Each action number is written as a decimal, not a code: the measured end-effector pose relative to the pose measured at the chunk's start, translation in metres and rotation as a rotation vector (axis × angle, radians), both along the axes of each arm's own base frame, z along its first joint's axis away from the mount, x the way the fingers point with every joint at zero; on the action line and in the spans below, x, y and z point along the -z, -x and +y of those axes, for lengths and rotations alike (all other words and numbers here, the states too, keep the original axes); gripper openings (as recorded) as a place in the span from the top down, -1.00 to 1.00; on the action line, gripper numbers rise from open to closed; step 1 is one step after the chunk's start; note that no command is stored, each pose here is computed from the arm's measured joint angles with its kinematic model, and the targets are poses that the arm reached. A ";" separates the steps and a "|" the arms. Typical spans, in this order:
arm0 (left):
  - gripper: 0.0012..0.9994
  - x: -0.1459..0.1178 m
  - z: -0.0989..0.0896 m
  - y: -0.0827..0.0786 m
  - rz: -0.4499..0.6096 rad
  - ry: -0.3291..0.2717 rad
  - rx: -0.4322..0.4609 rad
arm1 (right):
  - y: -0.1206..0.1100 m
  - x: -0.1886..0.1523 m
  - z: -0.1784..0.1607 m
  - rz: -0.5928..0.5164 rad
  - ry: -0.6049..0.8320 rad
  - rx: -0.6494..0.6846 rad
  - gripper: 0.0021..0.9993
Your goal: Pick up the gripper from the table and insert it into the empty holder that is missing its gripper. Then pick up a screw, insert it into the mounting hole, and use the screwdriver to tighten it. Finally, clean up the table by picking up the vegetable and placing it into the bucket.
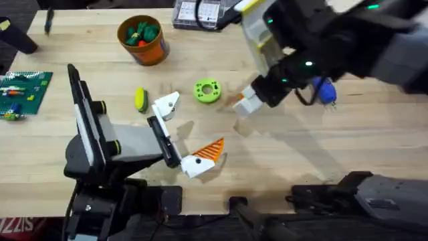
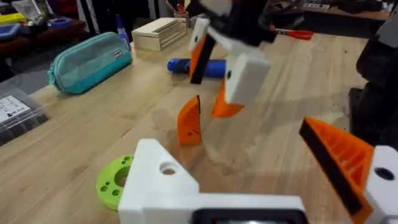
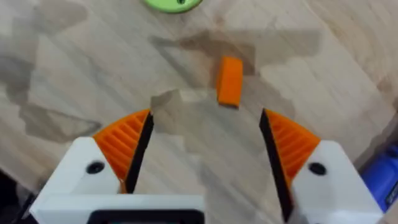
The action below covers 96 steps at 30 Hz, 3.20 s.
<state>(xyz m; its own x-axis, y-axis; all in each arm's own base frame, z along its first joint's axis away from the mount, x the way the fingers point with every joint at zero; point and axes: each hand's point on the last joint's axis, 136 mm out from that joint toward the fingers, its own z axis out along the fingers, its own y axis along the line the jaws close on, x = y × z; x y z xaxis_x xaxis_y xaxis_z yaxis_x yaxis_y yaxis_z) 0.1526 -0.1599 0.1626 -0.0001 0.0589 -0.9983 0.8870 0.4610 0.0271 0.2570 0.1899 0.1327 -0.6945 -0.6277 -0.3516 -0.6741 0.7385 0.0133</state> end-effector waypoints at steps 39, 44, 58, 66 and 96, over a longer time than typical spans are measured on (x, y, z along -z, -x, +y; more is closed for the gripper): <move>-0.99 0.000 0.000 0.000 0.000 0.000 0.000 | -0.031 0.053 0.005 0.148 0.133 -0.008 -0.14; -0.99 0.000 0.000 0.000 0.000 0.000 0.000 | -0.031 0.053 0.005 0.147 0.133 -0.008 0.38; -0.99 0.000 0.000 0.000 0.000 0.000 0.000 | -0.006 0.043 -0.011 0.261 0.186 0.067 0.99; -0.99 0.000 0.000 0.000 0.000 0.000 0.000 | 0.009 -0.023 -0.018 0.181 0.084 0.158 0.99; -0.99 0.000 0.000 0.000 0.000 0.000 0.000 | 0.010 -0.046 0.064 0.507 -1.008 -0.132 0.99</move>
<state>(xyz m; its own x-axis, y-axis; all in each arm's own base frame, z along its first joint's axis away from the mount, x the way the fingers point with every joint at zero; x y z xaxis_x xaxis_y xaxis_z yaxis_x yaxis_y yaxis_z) 0.1527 -0.1598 0.1626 -0.0001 0.0589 -0.9983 0.8868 0.4614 0.0271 0.2473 0.2539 0.1788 -0.8501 -0.2969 -0.4350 -0.4934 0.1600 0.8550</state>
